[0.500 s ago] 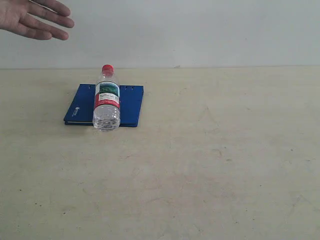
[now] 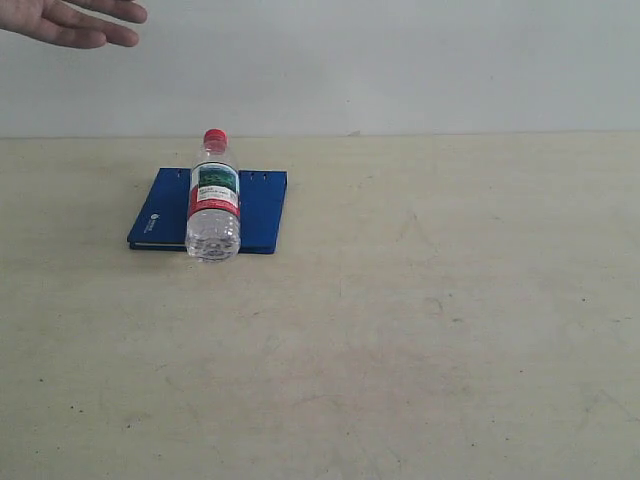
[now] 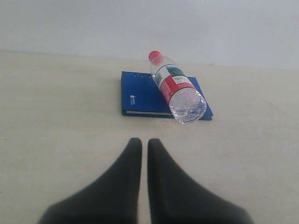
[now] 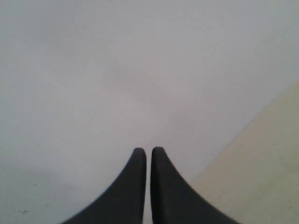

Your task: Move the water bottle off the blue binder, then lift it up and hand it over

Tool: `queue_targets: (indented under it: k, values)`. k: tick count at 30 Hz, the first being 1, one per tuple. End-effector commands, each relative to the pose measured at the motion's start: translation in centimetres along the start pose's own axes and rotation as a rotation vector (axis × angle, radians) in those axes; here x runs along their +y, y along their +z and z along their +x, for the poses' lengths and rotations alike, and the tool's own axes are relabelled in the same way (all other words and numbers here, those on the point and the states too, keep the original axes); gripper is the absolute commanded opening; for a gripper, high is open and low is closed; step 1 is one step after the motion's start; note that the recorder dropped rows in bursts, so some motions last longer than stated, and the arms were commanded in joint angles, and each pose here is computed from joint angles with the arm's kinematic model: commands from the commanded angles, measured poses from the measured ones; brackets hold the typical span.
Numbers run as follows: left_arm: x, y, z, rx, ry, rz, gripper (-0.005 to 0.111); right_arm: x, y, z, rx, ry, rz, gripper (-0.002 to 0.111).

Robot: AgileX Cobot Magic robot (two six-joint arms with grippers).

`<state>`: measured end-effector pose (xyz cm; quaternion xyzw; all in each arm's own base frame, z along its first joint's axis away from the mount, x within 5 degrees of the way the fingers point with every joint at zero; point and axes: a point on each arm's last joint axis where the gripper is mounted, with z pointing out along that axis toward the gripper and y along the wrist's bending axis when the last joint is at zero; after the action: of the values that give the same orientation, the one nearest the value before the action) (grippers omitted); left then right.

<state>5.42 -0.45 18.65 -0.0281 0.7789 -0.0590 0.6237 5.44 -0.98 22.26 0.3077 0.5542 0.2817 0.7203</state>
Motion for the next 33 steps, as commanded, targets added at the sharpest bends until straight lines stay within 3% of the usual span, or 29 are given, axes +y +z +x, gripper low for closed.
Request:
queue_targets:
  k: [1,4,6,7,9,10,12,15,17,20,24,29,33]
  values:
    - [0.0,0.0,-0.1,-0.014,-0.007,0.004,0.004,-0.2,-0.1,0.8,0.094,0.119,0.034,0.000]
    - [0.0,0.0,-0.1,-0.014,-0.007,0.004,0.004,-0.8,-0.6,3.0,0.333,0.125,0.121,0.000]
    - [0.0,0.0,-0.1,-0.014,-0.007,0.004,0.004,-0.9,-1.5,4.8,0.549,0.216,0.177,0.004]
    - [0.0,0.0,-0.1,-0.014,-0.007,0.004,0.004,-0.3,-1.9,5.2,0.635,0.259,0.161,0.007]
    - [0.0,0.0,-0.1,-0.014,-0.007,0.004,0.004,1.6,-2.2,5.0,0.700,0.231,0.009,0.018]
    - [0.0,0.0,-0.1,-0.014,-0.007,0.004,0.004,2.6,-2.0,4.4,0.662,0.183,-0.090,0.023]
    - [0.0,0.0,-0.1,-0.014,-0.007,0.004,0.004,4.6,-1.1,1.4,0.409,0.111,-0.225,0.033]
    - [0.0,0.0,-0.1,-0.014,-0.007,0.004,0.004,6.9,0.2,-4.2,0.047,0.029,-0.159,0.032]
    - [0.0,0.0,-0.1,-0.014,-0.007,0.004,0.004,8.5,2.3,-5.2,0.076,-0.124,-0.135,0.029]
    - [0.0,0.0,-0.1,-0.014,-0.007,0.004,0.004,11.2,7.1,-3.0,0.435,-0.167,-0.278,0.025]
    - [0.0,0.0,-0.1,-0.014,-0.007,0.004,0.004,11.6,14.0,1.6,0.923,-0.011,-0.421,0.028]
    - [0.0,0.0,-0.1,-0.014,-0.007,0.004,0.004,10.3,21.9,5.7,1.169,0.121,-0.498,0.041]
    - [0.0,0.0,-0.1,-0.014,-0.007,0.004,0.004,11.5,26.3,10.6,1.255,0.082,-0.545,0.047]
